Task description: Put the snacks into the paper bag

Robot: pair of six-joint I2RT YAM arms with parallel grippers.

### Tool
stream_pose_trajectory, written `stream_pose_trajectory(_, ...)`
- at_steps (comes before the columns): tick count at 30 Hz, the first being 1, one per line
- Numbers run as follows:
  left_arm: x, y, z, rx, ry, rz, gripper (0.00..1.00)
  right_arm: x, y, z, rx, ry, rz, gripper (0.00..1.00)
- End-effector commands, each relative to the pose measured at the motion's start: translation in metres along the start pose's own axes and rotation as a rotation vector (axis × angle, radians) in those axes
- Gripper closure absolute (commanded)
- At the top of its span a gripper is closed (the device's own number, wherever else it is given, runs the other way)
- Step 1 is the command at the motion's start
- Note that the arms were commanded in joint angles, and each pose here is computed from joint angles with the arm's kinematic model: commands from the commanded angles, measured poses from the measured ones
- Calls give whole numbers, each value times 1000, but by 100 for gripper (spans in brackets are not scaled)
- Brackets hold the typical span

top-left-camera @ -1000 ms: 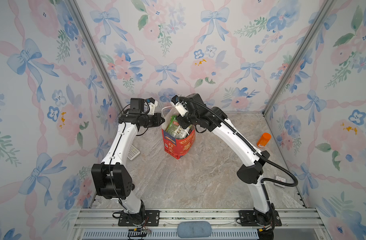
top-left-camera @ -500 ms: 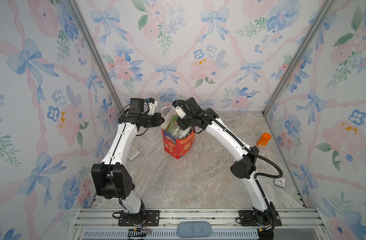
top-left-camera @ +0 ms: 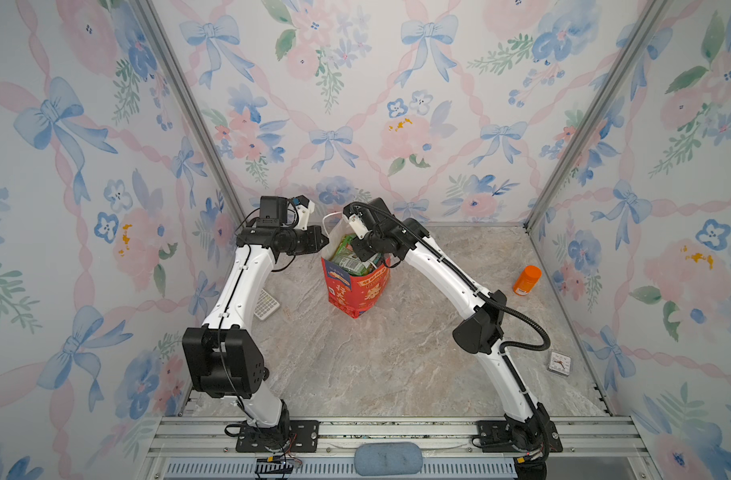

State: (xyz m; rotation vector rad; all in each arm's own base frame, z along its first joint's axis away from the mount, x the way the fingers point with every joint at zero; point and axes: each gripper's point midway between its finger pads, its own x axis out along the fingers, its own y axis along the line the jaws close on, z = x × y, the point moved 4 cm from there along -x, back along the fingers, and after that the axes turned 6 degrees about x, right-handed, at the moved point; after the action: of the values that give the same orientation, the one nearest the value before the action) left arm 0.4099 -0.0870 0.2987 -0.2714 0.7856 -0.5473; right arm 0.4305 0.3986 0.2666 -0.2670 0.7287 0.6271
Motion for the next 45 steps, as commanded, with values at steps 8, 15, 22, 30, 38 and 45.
stream_pose_trajectory(8,-9,-3,-2,17,-2,-1,100,-60,12,32,23,-108,92,37)
stream_pose_trajectory(15,-9,-3,-2,14,-3,0,100,-128,22,67,36,-292,171,16)
stream_pose_trajectory(22,-8,-3,-3,7,0,-1,100,-179,15,89,33,-426,179,1)
stream_pose_trajectory(30,-19,-9,7,26,-37,8,62,-221,-12,72,79,-533,110,4)
stream_pose_trajectory(38,-41,-21,15,60,-98,27,6,-256,-64,31,209,-607,20,4)
stream_pose_trajectory(45,-81,-33,14,76,-280,101,2,-246,-108,-39,309,-523,-115,3)
